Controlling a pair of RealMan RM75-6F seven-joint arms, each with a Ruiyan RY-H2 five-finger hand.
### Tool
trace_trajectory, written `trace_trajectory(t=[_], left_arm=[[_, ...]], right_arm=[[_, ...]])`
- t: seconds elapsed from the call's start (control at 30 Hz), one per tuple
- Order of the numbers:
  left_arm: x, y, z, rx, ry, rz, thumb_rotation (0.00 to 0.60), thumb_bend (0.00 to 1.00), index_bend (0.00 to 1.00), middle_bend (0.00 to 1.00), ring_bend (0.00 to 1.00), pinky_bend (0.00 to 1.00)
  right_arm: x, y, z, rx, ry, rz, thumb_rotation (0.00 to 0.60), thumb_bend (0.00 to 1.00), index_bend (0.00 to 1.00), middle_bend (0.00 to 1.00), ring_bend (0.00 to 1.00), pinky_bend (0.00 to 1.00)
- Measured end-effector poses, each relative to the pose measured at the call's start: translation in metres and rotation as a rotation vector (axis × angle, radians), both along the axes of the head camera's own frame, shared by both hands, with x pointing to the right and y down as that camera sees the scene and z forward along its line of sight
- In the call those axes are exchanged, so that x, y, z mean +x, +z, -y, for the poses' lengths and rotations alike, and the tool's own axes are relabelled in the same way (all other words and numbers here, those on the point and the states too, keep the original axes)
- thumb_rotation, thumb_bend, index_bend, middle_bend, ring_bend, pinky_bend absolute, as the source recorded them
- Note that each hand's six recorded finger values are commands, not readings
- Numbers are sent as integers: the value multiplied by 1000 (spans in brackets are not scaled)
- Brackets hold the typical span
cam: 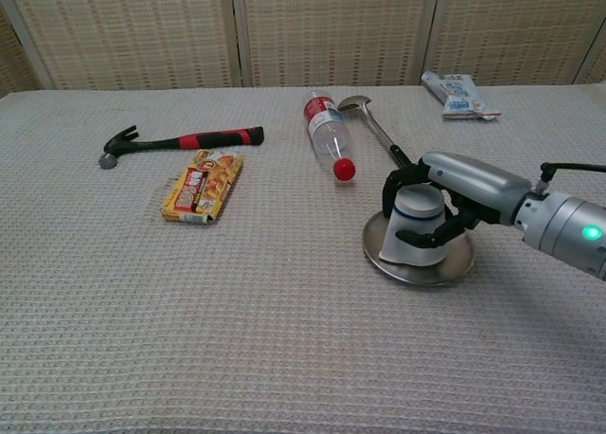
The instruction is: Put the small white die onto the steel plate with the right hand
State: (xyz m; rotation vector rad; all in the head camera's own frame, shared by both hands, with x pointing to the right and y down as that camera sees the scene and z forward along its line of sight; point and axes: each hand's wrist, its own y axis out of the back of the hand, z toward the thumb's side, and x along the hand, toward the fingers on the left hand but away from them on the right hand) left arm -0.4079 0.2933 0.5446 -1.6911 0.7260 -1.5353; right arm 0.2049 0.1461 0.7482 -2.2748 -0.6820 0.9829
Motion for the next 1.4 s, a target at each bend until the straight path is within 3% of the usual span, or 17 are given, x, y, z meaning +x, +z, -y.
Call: trace_trajectory(t=[0.13, 0.47, 0.57, 0.73, 0.97, 1.07, 1.2, 1.4], left_arm=[[0, 0, 0, -2, 1, 0, 600, 524, 186, 289, 223, 189], [-1, 0, 1, 1, -5, -1, 600, 522, 185, 289, 223, 188], [-1, 0, 0, -1, -4, 1, 600, 523, 186, 289, 223, 188], [-1, 0, 1, 0, -4, 1, 600, 523, 186, 289, 223, 188], [-1, 0, 0, -1, -2, 2, 600, 523, 185, 289, 223, 188], [-1, 0, 1, 1, -7, 1, 600, 523, 185, 290, 223, 188], [-1, -1, 1, 4, -5, 1, 600, 522, 186, 289, 223, 189], [-1, 0, 1, 2, -5, 2, 600, 523, 186, 289, 224, 189]], right_arm=[[3, -2, 2, -5, 2, 0, 600, 297, 636, 528, 430, 668], [22, 7, 22, 192, -48, -183, 600, 297, 636, 528, 430, 668], [21, 9, 24, 220, -41, -192, 600, 297, 636, 528, 430, 668], [16, 9, 19, 156, -8, -119, 600, 297, 636, 528, 430, 668], [3, -3, 5, -21, 36, 55, 600, 297, 636, 528, 430, 668], [6, -7, 6, -25, 30, 59, 600, 297, 636, 528, 430, 668], [11, -7, 12, 34, 20, 18, 600, 297, 636, 528, 430, 668], [25, -3, 27, 189, -3, -101, 600, 297, 636, 528, 429, 668]])
